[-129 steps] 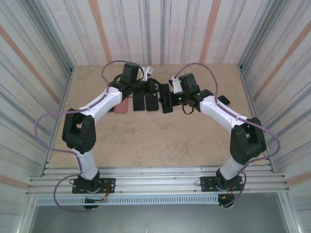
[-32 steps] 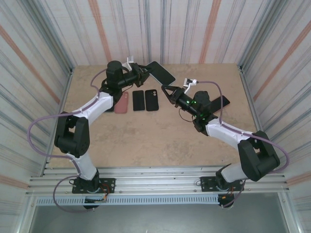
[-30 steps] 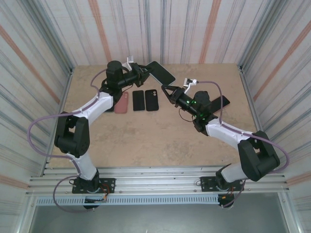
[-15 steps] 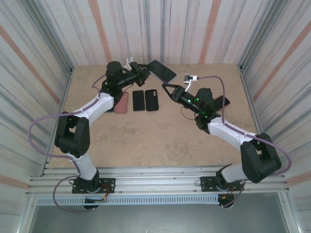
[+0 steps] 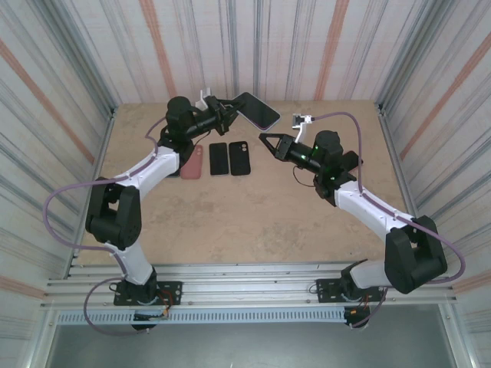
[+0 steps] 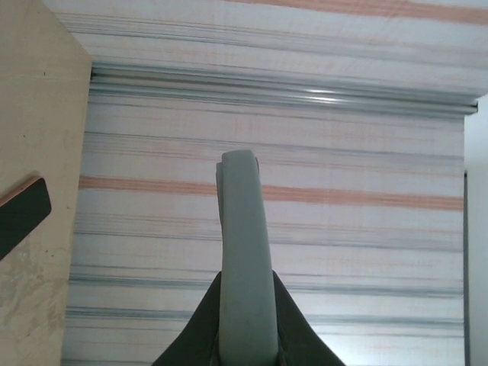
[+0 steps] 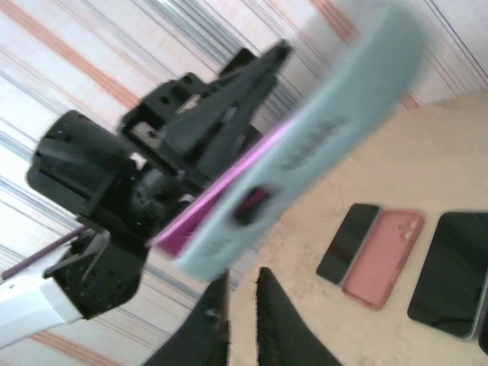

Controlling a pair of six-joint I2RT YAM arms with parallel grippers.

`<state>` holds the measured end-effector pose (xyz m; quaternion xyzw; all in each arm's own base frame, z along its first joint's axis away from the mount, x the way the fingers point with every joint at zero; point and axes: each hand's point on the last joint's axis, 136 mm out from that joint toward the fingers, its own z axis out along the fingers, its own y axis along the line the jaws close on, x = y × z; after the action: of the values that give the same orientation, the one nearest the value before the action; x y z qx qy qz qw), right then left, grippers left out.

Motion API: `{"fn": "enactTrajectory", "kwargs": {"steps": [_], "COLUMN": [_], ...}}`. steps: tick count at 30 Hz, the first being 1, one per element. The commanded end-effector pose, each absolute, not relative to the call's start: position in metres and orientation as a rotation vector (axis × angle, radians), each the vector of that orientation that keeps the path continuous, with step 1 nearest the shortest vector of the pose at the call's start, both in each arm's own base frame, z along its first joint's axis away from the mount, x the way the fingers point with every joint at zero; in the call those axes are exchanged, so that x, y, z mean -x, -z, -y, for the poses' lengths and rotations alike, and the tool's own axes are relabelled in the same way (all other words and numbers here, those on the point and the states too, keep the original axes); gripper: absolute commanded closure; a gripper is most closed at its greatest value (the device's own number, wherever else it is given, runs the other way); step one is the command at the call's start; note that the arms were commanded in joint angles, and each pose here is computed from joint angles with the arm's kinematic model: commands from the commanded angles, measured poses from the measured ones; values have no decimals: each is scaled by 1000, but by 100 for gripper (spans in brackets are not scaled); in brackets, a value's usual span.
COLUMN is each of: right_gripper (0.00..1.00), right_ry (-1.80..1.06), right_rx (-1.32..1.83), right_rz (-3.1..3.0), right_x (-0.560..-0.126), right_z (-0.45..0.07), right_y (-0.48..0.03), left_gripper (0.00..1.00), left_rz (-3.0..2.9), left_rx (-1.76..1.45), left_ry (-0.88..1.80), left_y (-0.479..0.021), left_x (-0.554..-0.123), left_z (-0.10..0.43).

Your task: Take the phone out of the phone case

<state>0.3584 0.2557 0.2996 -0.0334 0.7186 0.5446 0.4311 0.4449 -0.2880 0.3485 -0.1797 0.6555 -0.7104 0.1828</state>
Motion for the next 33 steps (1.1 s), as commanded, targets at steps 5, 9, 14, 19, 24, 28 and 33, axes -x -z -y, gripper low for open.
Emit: {"fn": "enactTrajectory", "kwargs": {"steps": [5, 9, 14, 19, 24, 28, 33], "right_gripper": [69, 63, 61, 58, 59, 59, 62], "right_ry": [-1264, -1198, -1116, -1084, -1098, -1049, -1034], "right_rx": [268, 447, 699, 955, 1135, 1232, 1281], "right_rz": [-1864, -1876, -1926, -1871, -1781, -1795, -1790], "right_x": [-345, -333, -320, -309, -297, -294, -294], "right_z": [-243, -244, -251, -268, -282, -284, -287], "right_y": [-293, -295, -290, -294, -296, -285, -282], "left_gripper": [96, 96, 95, 94, 95, 96, 96], "left_rz": [-1716, -1698, -1634, -1553, -1486, -1437, -1407], "left_rx": [-80, -365, -673, -879, -1026, -1072, -1117], "left_ry": [1878, 1747, 1614, 1543, 1479, 1456, 1424], "left_y": [-417, -414, -412, -413, -412, -416, -416], "left_x": [-403, -390, -373, -357, -339, -331, -321], "left_z": [278, 277, 272, 267, 263, 255, 251]}}
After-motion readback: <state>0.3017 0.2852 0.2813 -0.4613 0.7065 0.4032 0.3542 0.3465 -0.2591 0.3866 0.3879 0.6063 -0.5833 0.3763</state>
